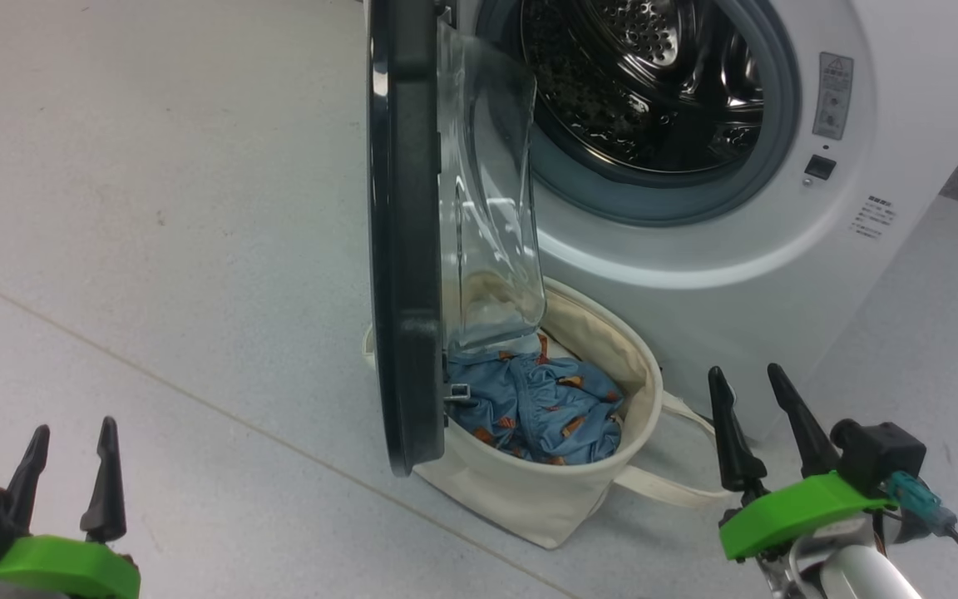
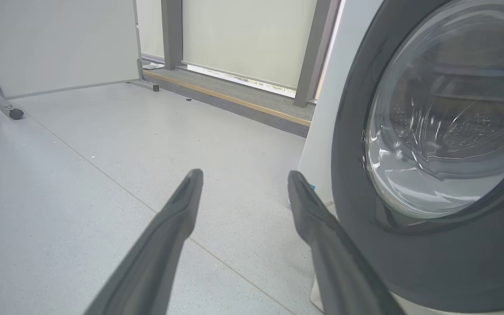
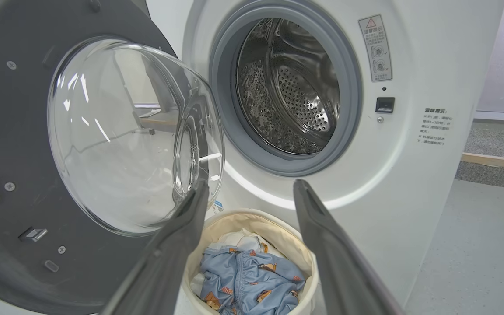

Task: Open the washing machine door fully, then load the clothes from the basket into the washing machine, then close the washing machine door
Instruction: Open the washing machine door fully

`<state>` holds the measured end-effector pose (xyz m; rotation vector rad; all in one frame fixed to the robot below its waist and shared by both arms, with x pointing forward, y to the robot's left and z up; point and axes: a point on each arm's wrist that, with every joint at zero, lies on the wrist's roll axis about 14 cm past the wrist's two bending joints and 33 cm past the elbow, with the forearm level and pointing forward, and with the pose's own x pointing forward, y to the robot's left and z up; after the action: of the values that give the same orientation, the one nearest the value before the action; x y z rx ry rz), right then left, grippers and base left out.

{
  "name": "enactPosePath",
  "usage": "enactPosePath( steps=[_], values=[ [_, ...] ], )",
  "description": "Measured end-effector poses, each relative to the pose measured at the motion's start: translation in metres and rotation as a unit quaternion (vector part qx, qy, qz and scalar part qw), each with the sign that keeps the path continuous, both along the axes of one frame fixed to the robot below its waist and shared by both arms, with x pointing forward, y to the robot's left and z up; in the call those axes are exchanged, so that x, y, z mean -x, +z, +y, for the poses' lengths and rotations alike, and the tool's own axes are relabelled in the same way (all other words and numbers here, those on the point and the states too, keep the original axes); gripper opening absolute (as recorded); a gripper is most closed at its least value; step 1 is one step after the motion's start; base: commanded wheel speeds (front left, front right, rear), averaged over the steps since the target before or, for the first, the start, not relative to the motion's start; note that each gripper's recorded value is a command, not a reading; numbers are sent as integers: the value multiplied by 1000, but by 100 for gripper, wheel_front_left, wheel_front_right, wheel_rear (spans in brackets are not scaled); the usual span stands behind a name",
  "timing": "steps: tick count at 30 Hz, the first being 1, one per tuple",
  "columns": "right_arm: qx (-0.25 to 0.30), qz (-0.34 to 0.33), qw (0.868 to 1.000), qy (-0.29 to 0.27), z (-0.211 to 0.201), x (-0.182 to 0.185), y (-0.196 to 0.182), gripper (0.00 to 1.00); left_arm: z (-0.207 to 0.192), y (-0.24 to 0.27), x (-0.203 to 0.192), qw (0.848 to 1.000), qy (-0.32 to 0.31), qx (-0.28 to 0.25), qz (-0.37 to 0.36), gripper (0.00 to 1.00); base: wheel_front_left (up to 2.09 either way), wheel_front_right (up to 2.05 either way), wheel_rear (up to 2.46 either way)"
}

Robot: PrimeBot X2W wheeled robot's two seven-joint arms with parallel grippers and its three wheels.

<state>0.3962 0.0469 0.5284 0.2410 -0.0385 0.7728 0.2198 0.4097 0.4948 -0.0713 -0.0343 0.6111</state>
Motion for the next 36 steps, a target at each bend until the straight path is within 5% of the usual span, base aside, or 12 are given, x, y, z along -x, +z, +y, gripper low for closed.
enactPosePath(
  steps=[5, 6, 7, 15, 23, 30, 36],
  values=[
    [0, 3, 1000, -2, -1, 0, -2, 100, -1, -1, -1, 1000, -2, 1, 2, 100, 0, 0, 0],
    [0, 4, 1000, -3, -1, 0, -2, 100, -1, -2, -2, 1000, -3, 3, 2, 91, 0, 0, 0],
    [1, 5, 1000, -4, -2, 1, -3, 100, -3, -2, -3, 1000, -6, 5, 1, 0, 0, 0, 0],
    [1, 3, 1000, -9, -4, 3, 0, 100, -32, 40, -34, 996, -62, -35, -54, 0, 0, 0, 0],
    [-5, 1, 1000, -13, -6, 8, 5, 100, -127, 131, -82, 960, -189, -82, -191, 0, 0, 0, 0],
    [-7, 5, 1000, -26, -15, 7, 3, 100, -189, 130, -103, 940, -274, -82, -186, 0, 0, 0, 0],
    [-7, 14, 999, -32, -21, 6, -3, 100, -202, 99, -116, 945, -291, -57, -135, 0, 0, 0, 0]
  ],
)
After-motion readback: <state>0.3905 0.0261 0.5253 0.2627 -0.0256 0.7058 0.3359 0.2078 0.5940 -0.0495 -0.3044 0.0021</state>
